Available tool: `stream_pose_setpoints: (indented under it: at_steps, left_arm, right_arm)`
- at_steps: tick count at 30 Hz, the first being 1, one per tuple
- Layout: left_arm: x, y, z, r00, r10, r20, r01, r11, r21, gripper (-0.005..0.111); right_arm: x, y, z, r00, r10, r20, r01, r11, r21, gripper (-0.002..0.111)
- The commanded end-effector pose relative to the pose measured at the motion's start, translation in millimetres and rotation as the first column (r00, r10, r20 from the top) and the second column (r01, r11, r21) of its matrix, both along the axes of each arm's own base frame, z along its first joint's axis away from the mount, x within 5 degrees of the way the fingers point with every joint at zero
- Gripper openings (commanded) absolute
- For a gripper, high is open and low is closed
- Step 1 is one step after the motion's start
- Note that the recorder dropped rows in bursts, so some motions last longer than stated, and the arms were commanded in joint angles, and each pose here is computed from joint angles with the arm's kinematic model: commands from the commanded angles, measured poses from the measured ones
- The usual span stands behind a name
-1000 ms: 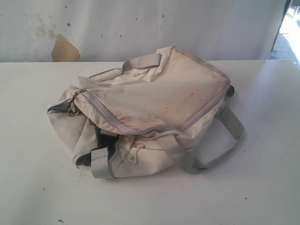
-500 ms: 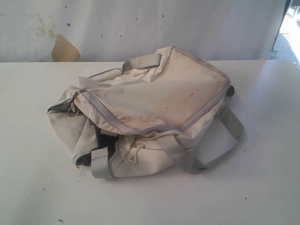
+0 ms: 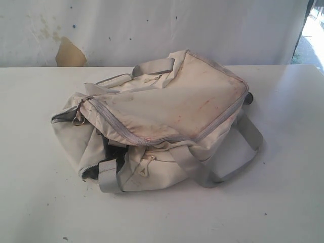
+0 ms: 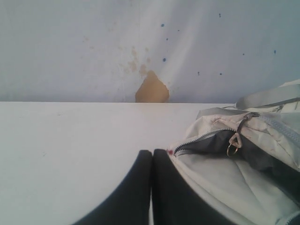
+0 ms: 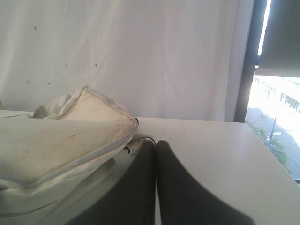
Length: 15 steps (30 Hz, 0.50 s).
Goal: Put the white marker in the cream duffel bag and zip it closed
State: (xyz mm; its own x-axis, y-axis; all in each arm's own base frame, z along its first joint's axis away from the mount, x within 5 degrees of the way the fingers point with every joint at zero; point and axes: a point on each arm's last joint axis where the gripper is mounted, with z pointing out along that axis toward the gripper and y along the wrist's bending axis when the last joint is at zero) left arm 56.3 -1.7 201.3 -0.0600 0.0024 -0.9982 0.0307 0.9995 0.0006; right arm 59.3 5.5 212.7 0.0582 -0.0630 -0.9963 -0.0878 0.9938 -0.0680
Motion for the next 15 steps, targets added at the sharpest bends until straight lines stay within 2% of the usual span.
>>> stream_pose_setpoints:
  at_steps: [1, 15]
  left_arm:
    - [-0.1, -0.1, -1.7, 1.000, -0.001, -0.002, 0.001, 1.000, -0.018, 0.000]
    - [-0.1, -0.1, -1.7, 1.000, -0.001, -0.002, 0.001, 1.000, -0.018, 0.000]
  right_arm:
    - [0.4, 0.4, -2.0, 1.000, 0.005, -0.006, -0.005, 1.000, -0.014, 0.000]
    - [0.4, 0.4, -2.0, 1.000, 0.005, -0.006, -0.005, 1.000, -0.014, 0.000]
